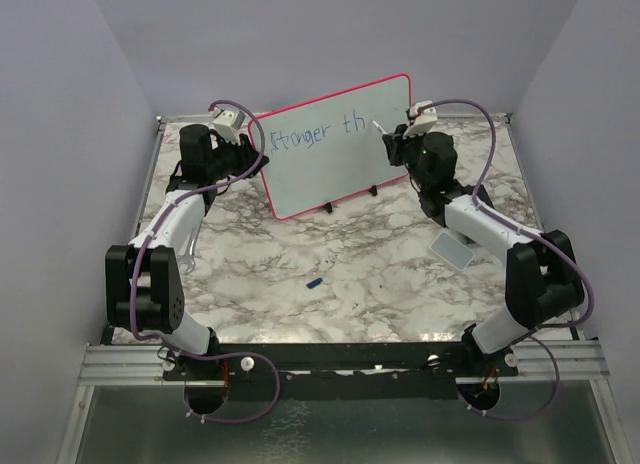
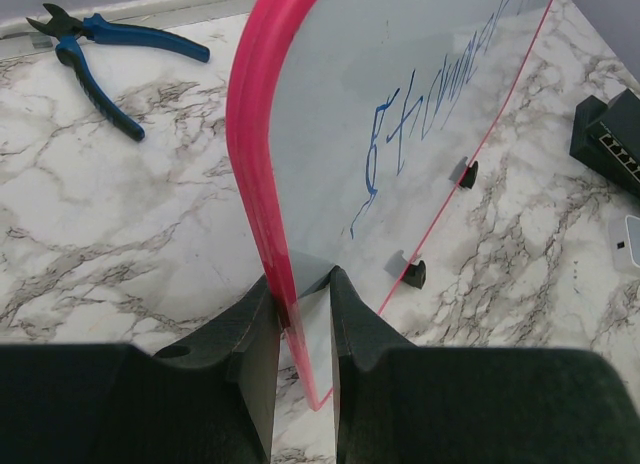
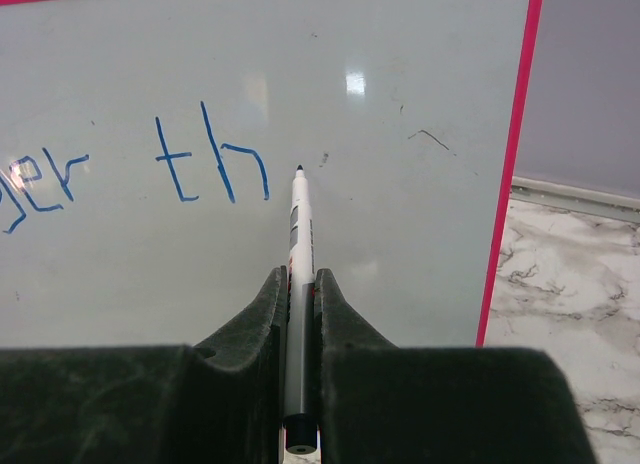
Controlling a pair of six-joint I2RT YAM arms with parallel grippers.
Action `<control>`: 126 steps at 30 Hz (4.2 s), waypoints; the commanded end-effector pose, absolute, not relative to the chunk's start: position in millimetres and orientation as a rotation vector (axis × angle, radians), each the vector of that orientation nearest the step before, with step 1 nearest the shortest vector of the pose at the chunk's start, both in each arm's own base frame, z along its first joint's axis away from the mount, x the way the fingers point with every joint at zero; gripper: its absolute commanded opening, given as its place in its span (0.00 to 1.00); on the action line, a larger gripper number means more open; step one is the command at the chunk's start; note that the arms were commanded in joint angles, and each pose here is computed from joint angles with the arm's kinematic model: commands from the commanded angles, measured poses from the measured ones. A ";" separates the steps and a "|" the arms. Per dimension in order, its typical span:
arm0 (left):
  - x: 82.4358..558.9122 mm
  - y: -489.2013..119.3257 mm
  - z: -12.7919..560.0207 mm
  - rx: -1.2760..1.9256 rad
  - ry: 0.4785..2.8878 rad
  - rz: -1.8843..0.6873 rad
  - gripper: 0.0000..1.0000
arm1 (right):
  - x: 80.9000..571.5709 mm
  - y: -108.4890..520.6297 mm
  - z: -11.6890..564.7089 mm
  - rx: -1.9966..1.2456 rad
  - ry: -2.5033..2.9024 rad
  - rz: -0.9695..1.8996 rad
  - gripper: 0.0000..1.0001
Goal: Write a sentence on the whiteboard
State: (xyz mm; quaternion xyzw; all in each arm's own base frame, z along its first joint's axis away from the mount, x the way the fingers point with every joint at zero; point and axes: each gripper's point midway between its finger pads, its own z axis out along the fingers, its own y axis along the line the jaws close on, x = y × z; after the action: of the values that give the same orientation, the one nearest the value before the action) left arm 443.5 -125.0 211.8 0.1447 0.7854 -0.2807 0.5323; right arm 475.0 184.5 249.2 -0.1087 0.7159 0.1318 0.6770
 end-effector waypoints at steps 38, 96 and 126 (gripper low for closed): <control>439.4 -124.6 196.3 0.392 1.926 -0.642 0.06 | 487.7 192.2 226.7 -0.345 1.675 0.266 0.01; 437.9 -128.1 197.6 0.400 1.923 -0.658 0.06 | 494.3 201.3 245.6 -0.331 1.629 0.264 0.01; 437.3 -129.8 197.4 0.404 1.921 -0.657 0.06 | 500.1 178.9 248.2 -0.210 1.634 0.146 0.01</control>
State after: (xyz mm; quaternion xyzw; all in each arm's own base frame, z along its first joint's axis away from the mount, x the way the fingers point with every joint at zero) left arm 442.5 -124.8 210.4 0.1501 0.7876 -0.2776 0.5293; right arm 494.4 187.3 255.4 -0.1151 0.7189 0.0864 0.6801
